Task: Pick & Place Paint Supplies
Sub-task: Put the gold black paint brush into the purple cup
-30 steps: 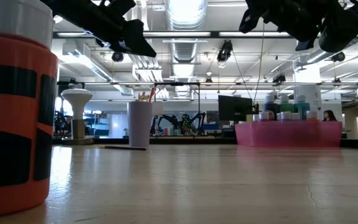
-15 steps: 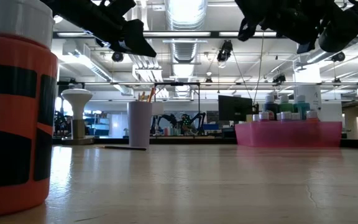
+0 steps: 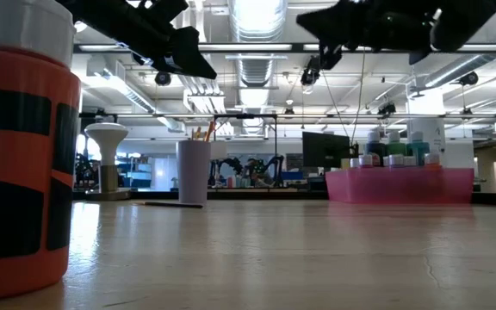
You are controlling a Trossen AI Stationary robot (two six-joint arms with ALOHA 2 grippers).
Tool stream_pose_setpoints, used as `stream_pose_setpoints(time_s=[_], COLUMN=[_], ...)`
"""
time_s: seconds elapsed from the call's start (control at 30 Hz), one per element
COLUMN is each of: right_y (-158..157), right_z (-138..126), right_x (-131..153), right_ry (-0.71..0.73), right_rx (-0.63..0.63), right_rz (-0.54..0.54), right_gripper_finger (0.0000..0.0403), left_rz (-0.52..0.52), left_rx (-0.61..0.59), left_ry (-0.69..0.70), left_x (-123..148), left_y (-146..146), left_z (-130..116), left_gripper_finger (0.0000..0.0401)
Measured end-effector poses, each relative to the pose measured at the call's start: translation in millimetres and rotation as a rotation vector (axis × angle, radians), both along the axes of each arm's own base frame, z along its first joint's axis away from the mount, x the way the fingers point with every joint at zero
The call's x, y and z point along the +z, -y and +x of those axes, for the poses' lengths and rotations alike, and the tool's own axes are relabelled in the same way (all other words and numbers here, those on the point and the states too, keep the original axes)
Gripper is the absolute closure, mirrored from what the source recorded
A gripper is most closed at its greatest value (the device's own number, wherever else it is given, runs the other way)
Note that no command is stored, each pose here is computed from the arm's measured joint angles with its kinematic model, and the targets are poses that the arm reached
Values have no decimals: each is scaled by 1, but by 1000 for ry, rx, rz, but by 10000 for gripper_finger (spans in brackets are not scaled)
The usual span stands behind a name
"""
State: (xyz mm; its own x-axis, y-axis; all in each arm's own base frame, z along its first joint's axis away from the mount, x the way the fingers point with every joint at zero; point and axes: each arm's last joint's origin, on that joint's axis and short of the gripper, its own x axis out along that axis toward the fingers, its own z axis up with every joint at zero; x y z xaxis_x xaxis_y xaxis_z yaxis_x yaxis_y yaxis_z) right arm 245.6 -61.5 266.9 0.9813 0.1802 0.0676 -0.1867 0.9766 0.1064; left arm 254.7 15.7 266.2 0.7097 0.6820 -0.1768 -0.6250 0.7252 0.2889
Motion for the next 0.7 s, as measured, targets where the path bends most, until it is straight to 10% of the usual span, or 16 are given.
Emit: stream_pose_setpoints(time_s=[0.3, 0.7], right_y=[-9, -19], right_z=[13, 15], right_x=[1, 5], right_ry=[-358, -333], right_rx=[-441, -416], right_rz=[-130, -262], right_gripper_finger=[394, 394], left_rz=[0, -19], left_rx=[0, 4], left_ry=[0, 35], left_x=[0, 1], left_y=[0, 0], left_z=[0, 0], left_gripper_finger=[75, 75])
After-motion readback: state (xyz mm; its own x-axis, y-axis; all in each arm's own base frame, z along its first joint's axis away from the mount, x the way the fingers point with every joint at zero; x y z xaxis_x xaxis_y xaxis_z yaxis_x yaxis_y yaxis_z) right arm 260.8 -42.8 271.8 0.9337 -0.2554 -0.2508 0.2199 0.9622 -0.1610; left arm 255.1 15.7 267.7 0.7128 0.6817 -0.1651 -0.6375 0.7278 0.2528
